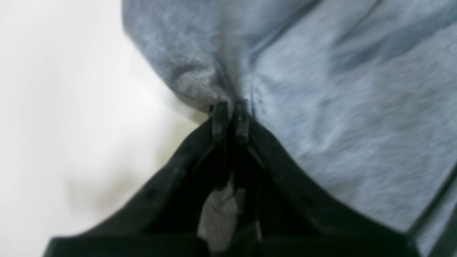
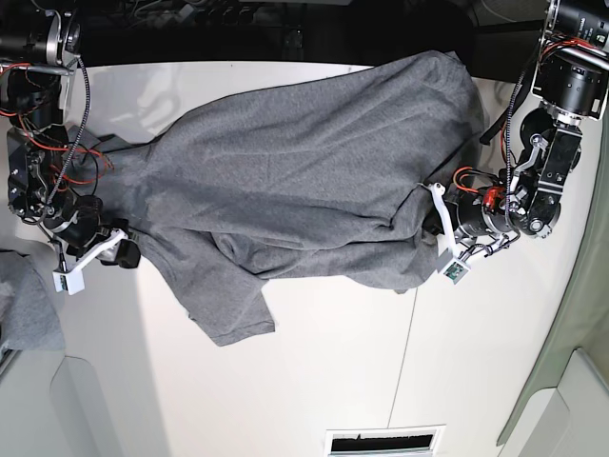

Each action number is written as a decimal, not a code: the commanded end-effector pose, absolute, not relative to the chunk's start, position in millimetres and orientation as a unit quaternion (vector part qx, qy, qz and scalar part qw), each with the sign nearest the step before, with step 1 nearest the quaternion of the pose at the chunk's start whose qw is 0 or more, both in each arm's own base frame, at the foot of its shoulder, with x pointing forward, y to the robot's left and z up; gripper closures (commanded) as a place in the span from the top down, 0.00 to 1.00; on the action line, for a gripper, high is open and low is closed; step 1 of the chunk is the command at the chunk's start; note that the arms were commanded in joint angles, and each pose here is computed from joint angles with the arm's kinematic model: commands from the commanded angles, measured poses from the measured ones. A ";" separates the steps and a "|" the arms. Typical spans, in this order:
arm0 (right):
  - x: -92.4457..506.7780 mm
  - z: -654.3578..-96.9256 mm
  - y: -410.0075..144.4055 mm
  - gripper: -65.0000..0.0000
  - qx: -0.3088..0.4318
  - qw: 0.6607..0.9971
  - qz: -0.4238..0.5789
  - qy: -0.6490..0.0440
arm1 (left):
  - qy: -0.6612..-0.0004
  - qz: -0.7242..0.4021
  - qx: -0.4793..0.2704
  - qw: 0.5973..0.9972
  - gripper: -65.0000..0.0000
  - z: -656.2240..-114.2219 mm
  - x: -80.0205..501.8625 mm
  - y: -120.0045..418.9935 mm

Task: Layout the t-shirt on the table in an organized manner, then fold the t-shirt properly
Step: 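Drag the shirt edge with both grippers to spread it flat, then grasp a bunched fold of the shirt with the left gripper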

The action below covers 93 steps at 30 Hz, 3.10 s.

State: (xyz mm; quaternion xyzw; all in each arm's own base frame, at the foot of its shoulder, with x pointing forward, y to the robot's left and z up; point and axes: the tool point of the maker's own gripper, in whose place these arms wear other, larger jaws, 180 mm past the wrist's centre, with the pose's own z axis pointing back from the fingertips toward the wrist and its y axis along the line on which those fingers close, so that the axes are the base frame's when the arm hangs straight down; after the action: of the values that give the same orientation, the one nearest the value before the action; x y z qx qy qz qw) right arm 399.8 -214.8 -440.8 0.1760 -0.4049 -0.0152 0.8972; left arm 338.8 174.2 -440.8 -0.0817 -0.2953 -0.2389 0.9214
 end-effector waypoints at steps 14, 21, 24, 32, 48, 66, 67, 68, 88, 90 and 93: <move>421.1 -437.5 -128.4 0.33 0.198 0.874 0.023 -0.444 | -0.316 -0.232 -0.105 0.914 0.00 -430.5 342.5 163.9; 424.1 -434.7 -148.6 0.00 0.151 0.873 0.063 -0.459 | -0.314 -0.246 -0.074 0.914 0.00 -427.7 346.4 180.2; 423.9 -431.6 -175.6 0.00 0.127 0.876 0.065 -0.460 | -0.325 -0.240 -0.052 0.913 0.00 -416.1 354.7 192.1; 406.7 -421.2 -263.5 0.00 0.094 0.881 0.018 -0.463 | -0.274 -0.291 -0.102 0.911 0.00 -403.2 322.6 183.1; 310.3 -453.5 -330.0 0.00 0.104 0.870 -0.153 -0.457 | -0.289 -0.381 -0.257 0.840 0.49 -365.0 247.7 90.6; 316.4 -448.5 -329.3 0.00 0.110 0.864 -0.158 -0.466 | -0.368 -0.287 -0.248 0.849 0.49 -375.0 302.8 86.1; 315.3 -449.3 -329.3 0.00 0.110 0.864 -0.158 -0.465 | -0.370 -0.285 -0.253 0.847 0.49 -373.9 303.4 82.5; 315.3 -449.4 -329.3 0.00 0.110 0.864 -0.158 -0.464 | -0.371 -0.284 -0.256 0.846 0.49 -373.7 303.5 79.8; 317.5 -463.9 -290.4 0.00 0.146 0.859 -0.174 -0.458 | -0.368 -0.434 -0.271 0.776 0.00 -343.9 254.5 0.7; 317.3 -464.2 -290.0 0.00 0.146 0.860 -0.174 -0.458 | -0.351 -0.457 -0.285 0.766 0.00 -347.0 236.3 -14.0; 317.5 -463.6 -291.5 0.00 0.145 0.860 -0.173 -0.458 | -0.319 -0.492 -0.305 0.750 0.00 -358.5 207.5 -34.2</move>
State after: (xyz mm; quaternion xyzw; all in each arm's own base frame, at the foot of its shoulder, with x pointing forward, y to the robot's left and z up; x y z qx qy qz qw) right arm 312.1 -285.4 -470.7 0.1508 -0.4539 -0.1836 0.8588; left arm 200.0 -29.6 -372.2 -0.2944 -0.2963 -0.4951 0.7618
